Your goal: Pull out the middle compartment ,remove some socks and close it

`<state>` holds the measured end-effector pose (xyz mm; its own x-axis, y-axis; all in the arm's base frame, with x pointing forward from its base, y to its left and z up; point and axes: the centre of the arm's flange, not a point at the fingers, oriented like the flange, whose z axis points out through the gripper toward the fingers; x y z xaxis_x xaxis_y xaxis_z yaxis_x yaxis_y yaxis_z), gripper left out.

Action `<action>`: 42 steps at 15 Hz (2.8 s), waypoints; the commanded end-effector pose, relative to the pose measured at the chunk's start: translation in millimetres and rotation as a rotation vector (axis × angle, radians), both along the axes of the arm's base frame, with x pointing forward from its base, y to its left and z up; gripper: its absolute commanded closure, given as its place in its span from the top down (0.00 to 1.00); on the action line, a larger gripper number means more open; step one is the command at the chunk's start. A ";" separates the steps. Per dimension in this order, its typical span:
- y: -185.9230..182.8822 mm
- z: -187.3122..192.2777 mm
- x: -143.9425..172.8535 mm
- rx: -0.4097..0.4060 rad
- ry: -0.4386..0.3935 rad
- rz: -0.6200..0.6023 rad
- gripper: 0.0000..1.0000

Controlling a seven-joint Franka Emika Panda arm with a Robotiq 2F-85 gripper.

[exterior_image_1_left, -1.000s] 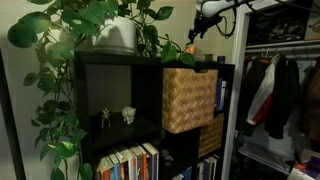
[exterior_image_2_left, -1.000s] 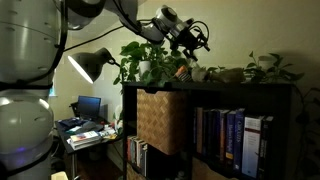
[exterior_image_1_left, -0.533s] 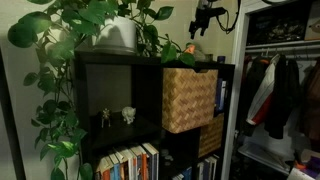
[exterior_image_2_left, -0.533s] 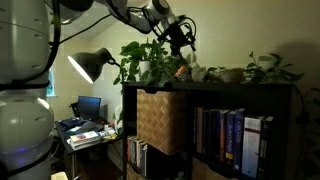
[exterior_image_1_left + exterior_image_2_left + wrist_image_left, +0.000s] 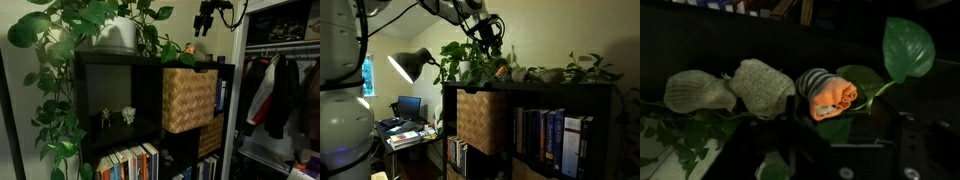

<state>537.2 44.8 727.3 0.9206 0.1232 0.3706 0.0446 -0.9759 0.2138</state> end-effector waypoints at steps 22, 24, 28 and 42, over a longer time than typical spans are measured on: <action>48.2 -168.6 -101.1 0.301 0.300 0.037 0.04; 51.6 -182.8 -99.2 0.280 0.263 0.048 0.04; 61.0 -208.5 -97.5 0.270 0.238 0.065 0.03; 58.4 -253.9 -67.7 0.196 0.086 0.089 0.03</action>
<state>459.8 105.2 483.3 0.9521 0.1489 0.2670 0.1589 -0.9872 -0.0159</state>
